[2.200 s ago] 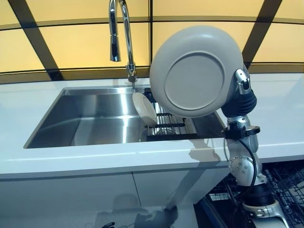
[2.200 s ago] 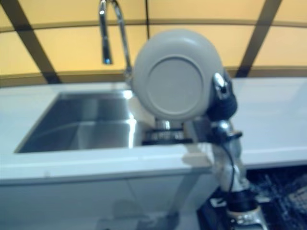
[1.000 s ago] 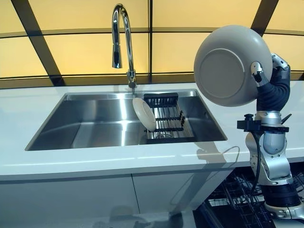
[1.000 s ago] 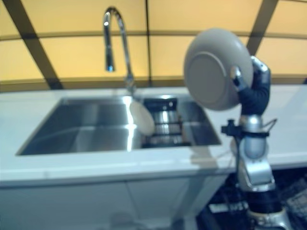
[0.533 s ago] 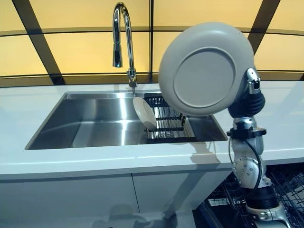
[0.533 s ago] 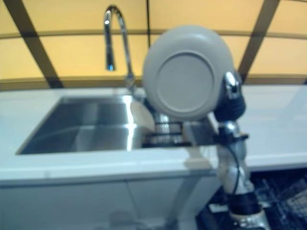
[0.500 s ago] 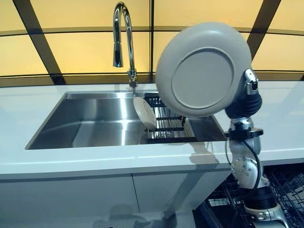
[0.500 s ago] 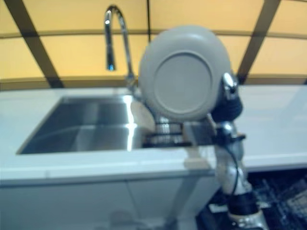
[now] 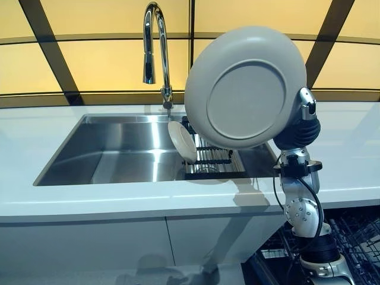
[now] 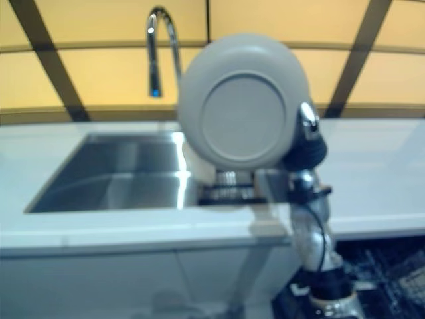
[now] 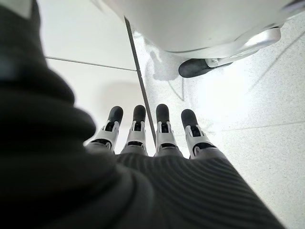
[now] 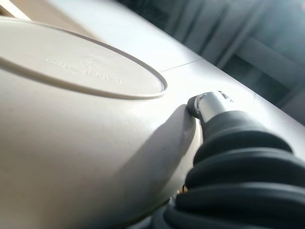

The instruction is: Take plates into dishwasher

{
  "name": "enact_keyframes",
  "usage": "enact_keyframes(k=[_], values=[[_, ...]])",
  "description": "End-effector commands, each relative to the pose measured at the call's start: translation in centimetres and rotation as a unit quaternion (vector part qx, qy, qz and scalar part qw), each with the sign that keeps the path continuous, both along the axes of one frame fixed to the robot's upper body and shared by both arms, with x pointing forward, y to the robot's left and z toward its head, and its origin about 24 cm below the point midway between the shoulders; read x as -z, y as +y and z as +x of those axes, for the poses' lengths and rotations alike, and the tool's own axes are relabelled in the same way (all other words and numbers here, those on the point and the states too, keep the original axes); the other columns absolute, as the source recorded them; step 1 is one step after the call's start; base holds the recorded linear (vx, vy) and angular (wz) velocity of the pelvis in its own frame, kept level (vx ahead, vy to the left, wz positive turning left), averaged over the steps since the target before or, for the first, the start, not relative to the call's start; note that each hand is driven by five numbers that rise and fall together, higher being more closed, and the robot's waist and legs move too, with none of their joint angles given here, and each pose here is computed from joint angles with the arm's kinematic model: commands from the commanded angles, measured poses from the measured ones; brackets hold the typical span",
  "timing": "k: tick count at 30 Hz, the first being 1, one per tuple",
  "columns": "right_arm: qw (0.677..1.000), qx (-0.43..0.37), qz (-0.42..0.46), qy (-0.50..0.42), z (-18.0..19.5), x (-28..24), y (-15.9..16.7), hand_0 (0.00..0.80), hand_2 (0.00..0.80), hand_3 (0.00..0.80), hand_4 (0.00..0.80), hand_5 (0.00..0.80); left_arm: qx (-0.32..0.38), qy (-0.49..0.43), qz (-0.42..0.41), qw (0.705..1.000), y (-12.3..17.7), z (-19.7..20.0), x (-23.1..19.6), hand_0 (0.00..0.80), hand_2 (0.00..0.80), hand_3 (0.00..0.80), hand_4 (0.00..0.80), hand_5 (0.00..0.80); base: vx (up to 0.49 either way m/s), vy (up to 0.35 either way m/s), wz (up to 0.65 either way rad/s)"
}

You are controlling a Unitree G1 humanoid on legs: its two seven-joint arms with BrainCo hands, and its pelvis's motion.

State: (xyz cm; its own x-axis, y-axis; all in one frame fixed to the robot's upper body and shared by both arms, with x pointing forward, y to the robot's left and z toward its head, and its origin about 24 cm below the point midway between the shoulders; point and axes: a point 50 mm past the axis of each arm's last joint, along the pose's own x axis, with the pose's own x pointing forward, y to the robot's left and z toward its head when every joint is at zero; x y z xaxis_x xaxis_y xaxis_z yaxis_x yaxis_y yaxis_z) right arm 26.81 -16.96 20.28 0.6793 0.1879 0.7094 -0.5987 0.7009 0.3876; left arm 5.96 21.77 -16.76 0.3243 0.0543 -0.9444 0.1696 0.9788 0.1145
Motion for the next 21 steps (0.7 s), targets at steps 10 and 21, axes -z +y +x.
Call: enact_keyframes(k=[10,21], values=[[0.917,0.355,-0.159,-0.089,-1.7,-4.3,-6.3,0.800,0.800,0.800,0.800,0.800,0.009,-0.012,0.003,1.000,-0.2,0.9,0.0,0.000,0.000,0.000,0.000,0.000,0.005,0.135,-0.04],[0.862,0.450,-0.218,-0.079,-3.5,-4.9,-9.3,0.800,0.800,0.800,0.800,0.800,0.030,0.007,0.030,0.999,1.6,-0.1,-0.2,0.000,0.000,0.000,0.000,0.000,-0.054,0.212,-0.25]])
